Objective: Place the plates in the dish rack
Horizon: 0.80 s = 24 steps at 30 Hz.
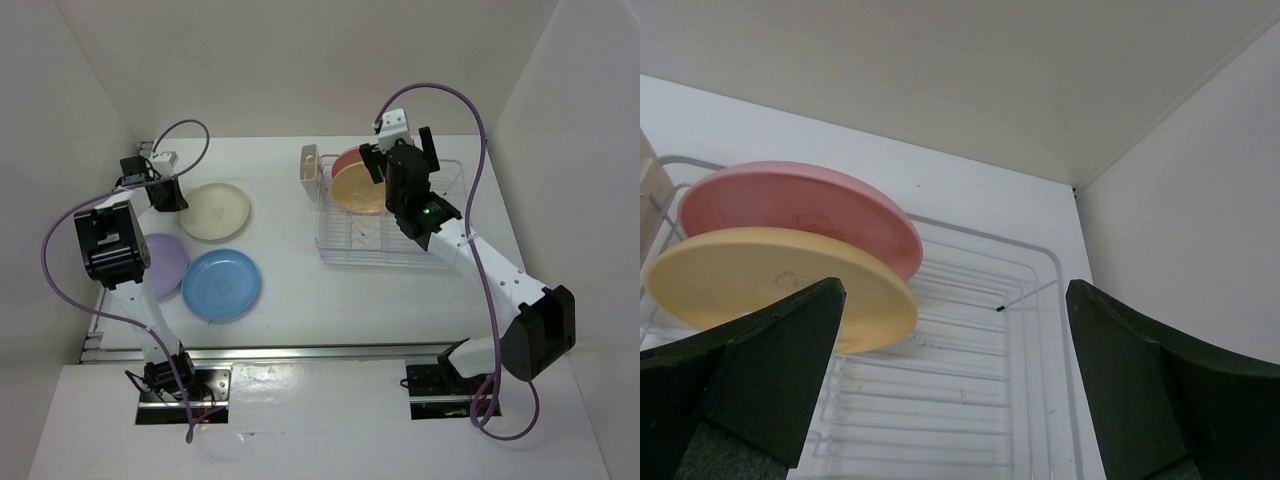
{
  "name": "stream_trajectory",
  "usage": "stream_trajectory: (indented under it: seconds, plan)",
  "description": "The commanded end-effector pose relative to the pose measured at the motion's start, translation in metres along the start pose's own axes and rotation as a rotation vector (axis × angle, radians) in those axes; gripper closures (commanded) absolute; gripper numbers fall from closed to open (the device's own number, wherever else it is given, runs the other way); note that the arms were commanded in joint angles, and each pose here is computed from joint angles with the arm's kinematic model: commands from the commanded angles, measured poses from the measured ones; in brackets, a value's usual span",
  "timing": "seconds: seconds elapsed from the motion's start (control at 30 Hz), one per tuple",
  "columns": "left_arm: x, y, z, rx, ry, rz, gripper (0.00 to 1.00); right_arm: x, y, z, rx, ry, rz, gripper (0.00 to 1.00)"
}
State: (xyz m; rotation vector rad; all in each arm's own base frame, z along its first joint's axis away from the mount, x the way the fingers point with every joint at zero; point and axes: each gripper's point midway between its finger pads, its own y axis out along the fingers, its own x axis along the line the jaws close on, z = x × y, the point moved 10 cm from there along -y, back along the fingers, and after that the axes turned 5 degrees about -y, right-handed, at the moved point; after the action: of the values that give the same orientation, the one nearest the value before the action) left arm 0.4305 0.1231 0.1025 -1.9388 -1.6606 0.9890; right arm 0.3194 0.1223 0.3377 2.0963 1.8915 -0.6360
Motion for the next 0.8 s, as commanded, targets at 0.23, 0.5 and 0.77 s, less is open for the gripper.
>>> stream_trajectory:
  seconds: [0.23, 0.5, 0.77]
  plan:
    - [-0.010, 0.000, -0.019, -0.015, 0.017, 0.105, 1.00, -0.002, 0.001, -0.019, -0.040, 0.041, -0.002, 0.00]
    - [-0.064, -0.042, -0.093, -0.210, 0.179, 0.170, 1.00, -0.002, 0.001, -0.021, -0.044, 0.059, -0.011, 0.00]
    - [-0.131, -0.120, -0.156, -0.704, 0.398, 0.132, 1.00, -0.001, 0.001, -0.020, -0.041, 0.063, -0.022, 0.00]
